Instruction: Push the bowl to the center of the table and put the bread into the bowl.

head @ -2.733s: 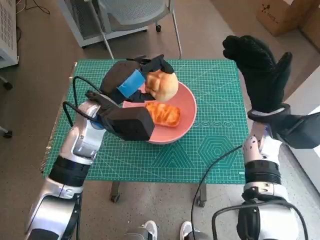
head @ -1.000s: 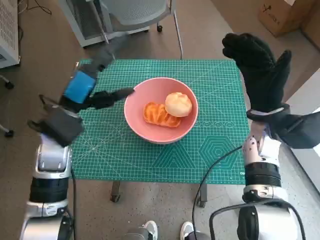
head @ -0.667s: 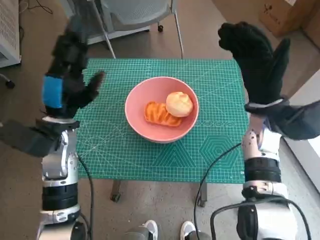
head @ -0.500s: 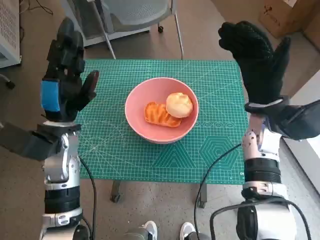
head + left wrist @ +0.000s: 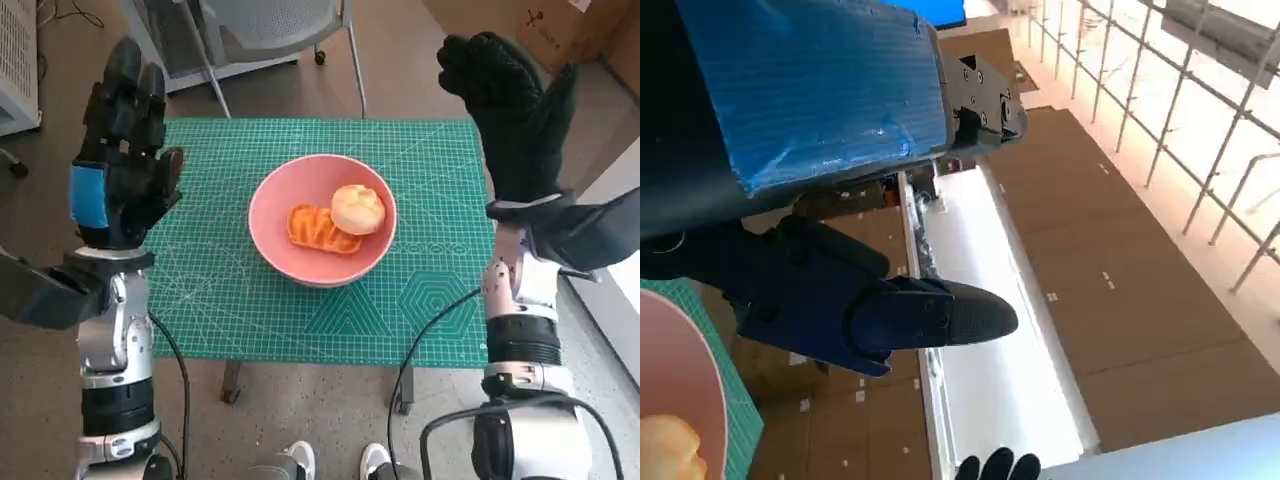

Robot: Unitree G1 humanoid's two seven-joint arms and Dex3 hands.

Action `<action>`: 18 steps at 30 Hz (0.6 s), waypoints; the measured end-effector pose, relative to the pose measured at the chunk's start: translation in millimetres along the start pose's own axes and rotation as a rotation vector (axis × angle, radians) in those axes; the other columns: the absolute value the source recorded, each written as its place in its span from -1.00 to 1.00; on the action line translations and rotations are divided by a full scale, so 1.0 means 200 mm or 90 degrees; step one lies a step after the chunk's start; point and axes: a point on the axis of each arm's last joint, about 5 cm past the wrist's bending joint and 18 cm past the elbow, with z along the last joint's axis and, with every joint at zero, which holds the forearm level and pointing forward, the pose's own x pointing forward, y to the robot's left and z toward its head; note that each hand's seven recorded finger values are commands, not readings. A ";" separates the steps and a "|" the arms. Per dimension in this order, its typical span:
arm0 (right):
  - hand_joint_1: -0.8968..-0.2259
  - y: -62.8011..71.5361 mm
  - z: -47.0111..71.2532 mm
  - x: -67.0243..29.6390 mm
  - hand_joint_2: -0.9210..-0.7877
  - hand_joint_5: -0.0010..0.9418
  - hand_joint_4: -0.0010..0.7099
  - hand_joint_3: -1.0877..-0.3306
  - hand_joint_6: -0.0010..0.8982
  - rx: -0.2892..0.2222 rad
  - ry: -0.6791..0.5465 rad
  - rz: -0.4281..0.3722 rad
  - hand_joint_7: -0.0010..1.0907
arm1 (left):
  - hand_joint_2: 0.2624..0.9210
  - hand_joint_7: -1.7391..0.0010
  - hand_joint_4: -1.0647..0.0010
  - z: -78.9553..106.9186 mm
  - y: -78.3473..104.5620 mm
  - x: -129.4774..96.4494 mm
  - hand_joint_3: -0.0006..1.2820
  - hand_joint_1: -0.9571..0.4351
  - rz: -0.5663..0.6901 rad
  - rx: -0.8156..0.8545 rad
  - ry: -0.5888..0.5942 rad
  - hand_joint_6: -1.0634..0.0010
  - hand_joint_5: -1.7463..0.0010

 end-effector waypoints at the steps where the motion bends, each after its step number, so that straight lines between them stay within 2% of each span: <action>1: -0.34 0.00 0.00 0.000 -1.00 -1.00 -0.29 0.34 -0.12 0.000 0.000 -0.001 -1.00 | 1.00 0.95 0.82 0.00 0.00 0.00 -0.45 -0.69 -0.001 -0.002 0.001 0.60 0.97; 18: -0.35 0.00 0.02 0.011 -1.00 -1.00 -0.30 0.34 -0.12 -0.019 -0.008 -0.008 -1.00 | 1.00 0.97 0.85 0.02 -0.01 0.04 -0.47 -0.67 -0.059 0.002 -0.012 0.71 0.99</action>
